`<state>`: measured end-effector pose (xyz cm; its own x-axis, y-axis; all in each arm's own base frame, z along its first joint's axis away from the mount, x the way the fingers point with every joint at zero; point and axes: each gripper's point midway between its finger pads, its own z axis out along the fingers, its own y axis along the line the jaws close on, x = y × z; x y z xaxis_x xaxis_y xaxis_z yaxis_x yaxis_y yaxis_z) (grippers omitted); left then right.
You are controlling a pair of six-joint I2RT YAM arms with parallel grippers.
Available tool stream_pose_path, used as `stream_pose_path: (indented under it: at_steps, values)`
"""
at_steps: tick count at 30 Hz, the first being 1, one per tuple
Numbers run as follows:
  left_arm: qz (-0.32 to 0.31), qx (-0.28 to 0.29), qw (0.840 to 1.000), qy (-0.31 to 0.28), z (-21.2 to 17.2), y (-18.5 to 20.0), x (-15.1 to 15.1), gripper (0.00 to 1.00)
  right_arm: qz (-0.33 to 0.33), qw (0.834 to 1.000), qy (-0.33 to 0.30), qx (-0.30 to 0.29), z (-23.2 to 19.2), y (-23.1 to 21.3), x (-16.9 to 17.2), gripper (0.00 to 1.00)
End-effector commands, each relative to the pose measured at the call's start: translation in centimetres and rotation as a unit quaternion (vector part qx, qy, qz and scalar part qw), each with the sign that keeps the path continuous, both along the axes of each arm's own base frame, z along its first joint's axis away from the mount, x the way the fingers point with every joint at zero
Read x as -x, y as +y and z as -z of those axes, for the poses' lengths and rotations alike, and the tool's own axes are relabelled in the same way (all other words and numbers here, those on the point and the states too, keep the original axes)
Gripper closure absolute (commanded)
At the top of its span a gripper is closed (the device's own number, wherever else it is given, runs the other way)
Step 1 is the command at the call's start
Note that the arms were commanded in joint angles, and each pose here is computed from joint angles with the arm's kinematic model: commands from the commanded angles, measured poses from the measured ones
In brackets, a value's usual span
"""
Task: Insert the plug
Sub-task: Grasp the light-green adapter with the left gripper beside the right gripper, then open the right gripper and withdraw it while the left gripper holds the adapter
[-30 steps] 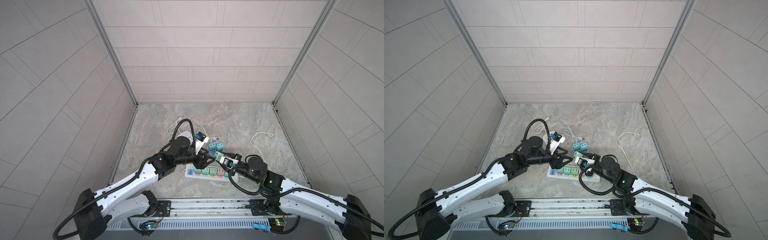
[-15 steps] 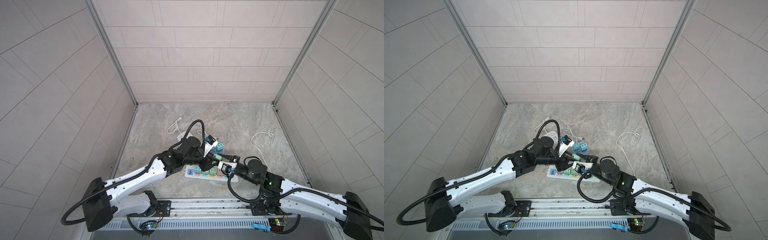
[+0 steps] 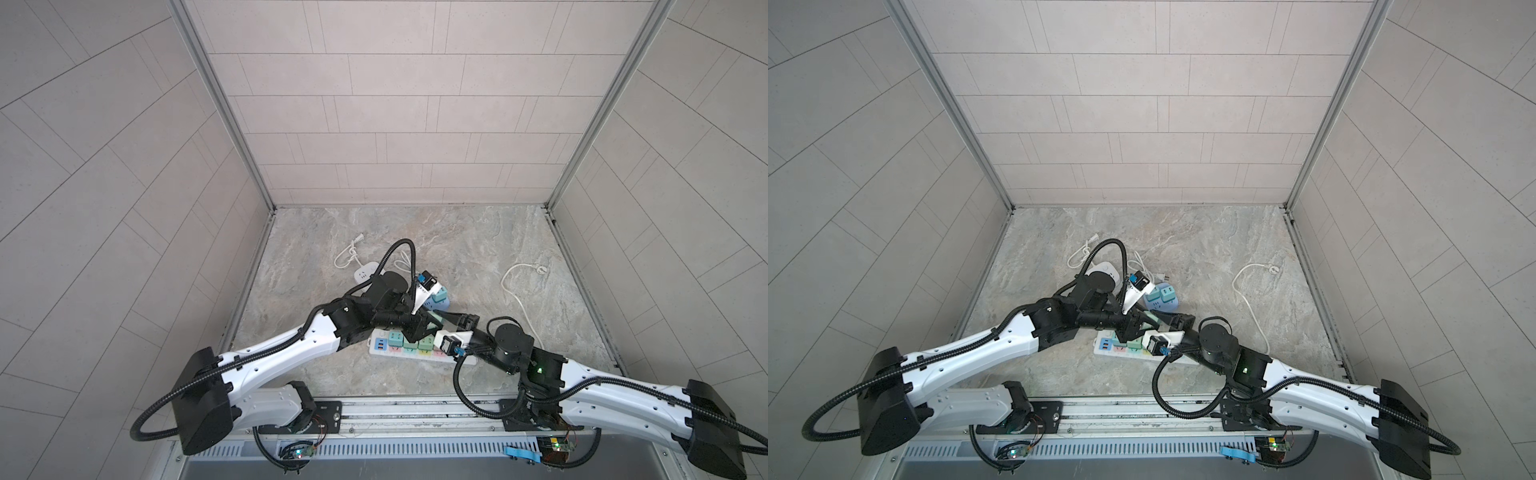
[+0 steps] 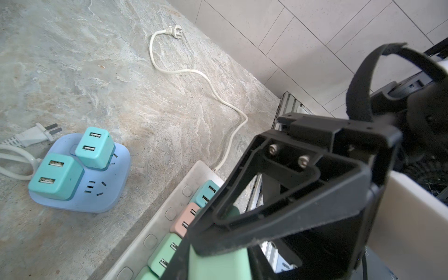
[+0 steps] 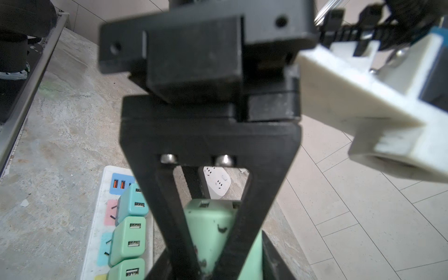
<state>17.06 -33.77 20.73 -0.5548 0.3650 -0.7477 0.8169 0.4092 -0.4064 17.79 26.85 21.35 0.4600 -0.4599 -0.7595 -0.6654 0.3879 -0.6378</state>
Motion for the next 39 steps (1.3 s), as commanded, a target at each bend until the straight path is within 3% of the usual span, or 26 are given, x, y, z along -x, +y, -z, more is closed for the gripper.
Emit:
stream_pose_path:
  at_steps: [1, 6, 8, 10, 12, 19, 25, 29, 33, 34, 37, 38, 39]
  values:
    - [0.021, -0.008, 0.999, -0.024, -0.3, -0.1, 0.1, 0.82, -0.017, 0.999, -0.01, -0.036, -2.1, 0.7, 0.5, 0.93]
    - [0.028, -0.008, 0.999, -0.025, -0.4, 0.0, 0.3, 0.96, -0.016, 0.999, -0.007, -0.047, -2.4, 0.9, 0.5, 0.92]
    - [0.026, -0.006, 0.999, -0.031, -0.5, 0.1, 0.2, 1.0, -0.015, 0.999, -0.006, -0.045, -2.4, 1.0, 0.4, 0.85]
    - [0.022, -0.006, 0.999, -0.042, -0.6, 0.3, 0.1, 1.0, -0.01, 0.999, 0.002, -0.041, -2.4, 0.9, 0.3, 0.67]
    - [0.018, -0.009, 0.998, -0.055, -0.7, 0.6, -0.1, 1.0, 0.001, 0.999, 0.005, -0.031, -2.2, 0.7, 0.0, 0.01]
    - [-0.075, -0.067, 0.989, -0.106, -0.6, 4.5, -3.1, 1.0, 0.097, 0.995, -0.002, -0.033, -1.3, -2.6, -2.0, 0.0]
    - [-0.159, -0.108, 0.97, -0.146, -0.9, 9.5, -5.4, 1.0, 0.19, 0.976, 0.052, -0.096, -0.4, -7.8, -5.4, 0.0]
    - [-0.218, -0.166, 0.945, -0.179, -0.7, 13.0, -6.8, 1.0, 0.296, 0.931, 0.111, -0.184, 0.6, -13.3, -8.9, 0.0]
    - [-0.273, -0.238, 0.91, -0.203, 0.1, 16.0, -8.3, 1.0, 0.407, 0.853, 0.154, -0.287, 2.0, -19.8, -11.2, 0.0]
    - [-0.277, -0.249, 0.905, -0.203, 0.3, 16.3, -8.5, 1.0, 0.435, 0.829, 0.166, -0.311, 2.5, -21.3, -11.4, 0.0]
    - [-0.274, -0.256, 0.906, -0.199, 0.6, 15.9, -8.9, 1.0, 0.499, 0.779, 0.18, -0.333, 4.1, -24.2, -11.7, 0.0]
    - [-0.27, -0.255, 0.907, -0.197, 0.7, 15.7, -9.0, 1.0, 0.511, 0.767, 0.184, -0.342, 4.2, -24.7, -11.7, 0.0]
    - [-0.265, -0.254, 0.91, -0.194, 0.9, 15.5, -9.1, 1.0, 0.514, 0.766, 0.185, -0.34, 4.2, -24.8, -11.7, 0.0]
